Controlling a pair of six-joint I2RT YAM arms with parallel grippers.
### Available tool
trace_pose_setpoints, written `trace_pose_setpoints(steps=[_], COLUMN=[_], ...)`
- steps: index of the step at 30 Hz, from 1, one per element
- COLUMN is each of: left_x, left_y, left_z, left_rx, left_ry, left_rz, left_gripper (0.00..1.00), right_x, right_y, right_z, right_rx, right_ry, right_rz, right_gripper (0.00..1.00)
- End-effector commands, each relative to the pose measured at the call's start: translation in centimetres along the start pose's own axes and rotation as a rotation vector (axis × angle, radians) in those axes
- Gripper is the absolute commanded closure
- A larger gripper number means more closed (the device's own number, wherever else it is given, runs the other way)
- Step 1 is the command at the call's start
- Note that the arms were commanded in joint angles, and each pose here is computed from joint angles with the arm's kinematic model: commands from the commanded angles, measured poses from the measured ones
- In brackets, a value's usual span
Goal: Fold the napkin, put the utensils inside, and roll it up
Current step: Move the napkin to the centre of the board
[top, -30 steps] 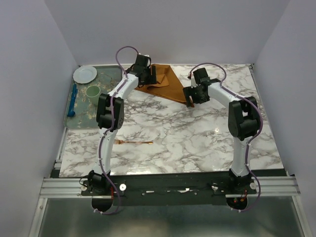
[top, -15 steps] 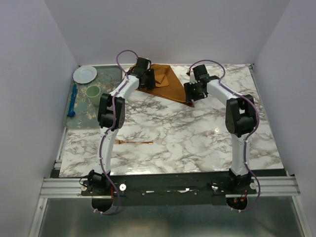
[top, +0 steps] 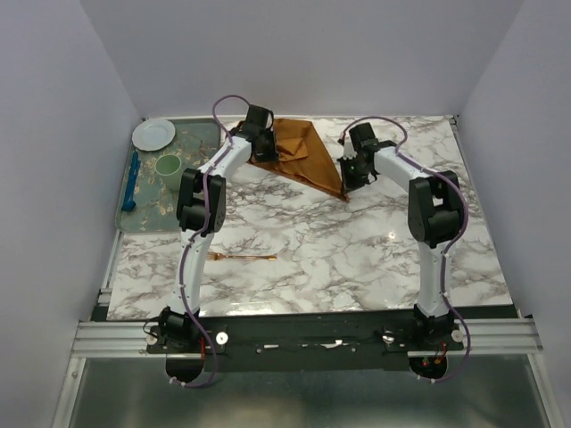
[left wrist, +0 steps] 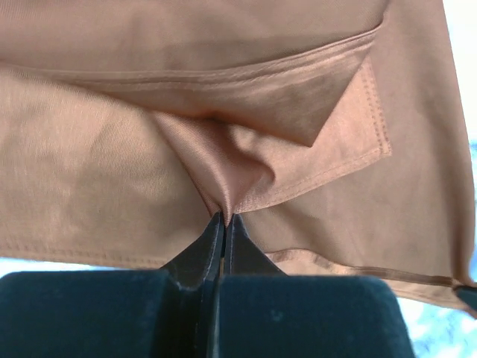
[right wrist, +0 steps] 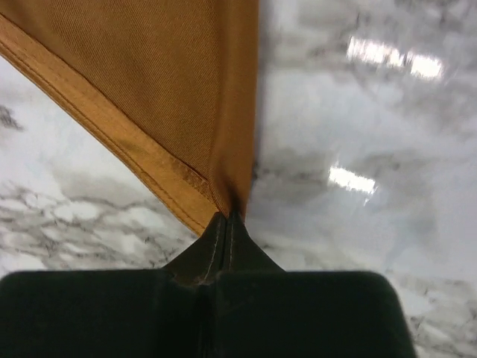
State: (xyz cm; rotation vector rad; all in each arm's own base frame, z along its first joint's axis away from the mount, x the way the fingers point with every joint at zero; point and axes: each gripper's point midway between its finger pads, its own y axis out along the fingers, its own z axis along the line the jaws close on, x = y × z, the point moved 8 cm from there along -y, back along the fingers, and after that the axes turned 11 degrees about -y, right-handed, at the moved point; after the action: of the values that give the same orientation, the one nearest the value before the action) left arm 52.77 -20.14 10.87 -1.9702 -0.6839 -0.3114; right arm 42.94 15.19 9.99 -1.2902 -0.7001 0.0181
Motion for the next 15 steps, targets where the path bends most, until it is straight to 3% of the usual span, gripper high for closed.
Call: trace_pose_setpoints(steps=[1,2,4,9,15], left_x=[-0.5,-0.6,-2.0,-4.9,-11.8], left_y=[-6.0,-6.8,-9.2,-13.6,-17.6], left_z=[-4.2,-4.9,-5.7,-5.6,-5.2], left_rx=[-0.134,-0.156,-0.156,-0.222,-0.17], left_ry=[-0.025,-0.024,-0.059,-0.15,-0.066], left_rz=[0.025,0.012,0.01,0.008,0.077], left_gripper=[1.0,1.0,1.0,1.0,1.0], right_x=[-4.3,-4.2,-7.3,-10.4,-13.6], right_y=[-4.0,-5.9,-6.2,-8.9,-10.1], right_z=[2.2,2.6,2.9,4.3,6.0], right_rx=[0.059,0.042,0.029,0.066,0.161], right_ry=[0.06,0.051,0.084,0.094,0.115], right_rz=[0.061,0.004,0.052,0.004,-0.021], right_gripper=[0.99,0.99,0.99,0.99,0.99])
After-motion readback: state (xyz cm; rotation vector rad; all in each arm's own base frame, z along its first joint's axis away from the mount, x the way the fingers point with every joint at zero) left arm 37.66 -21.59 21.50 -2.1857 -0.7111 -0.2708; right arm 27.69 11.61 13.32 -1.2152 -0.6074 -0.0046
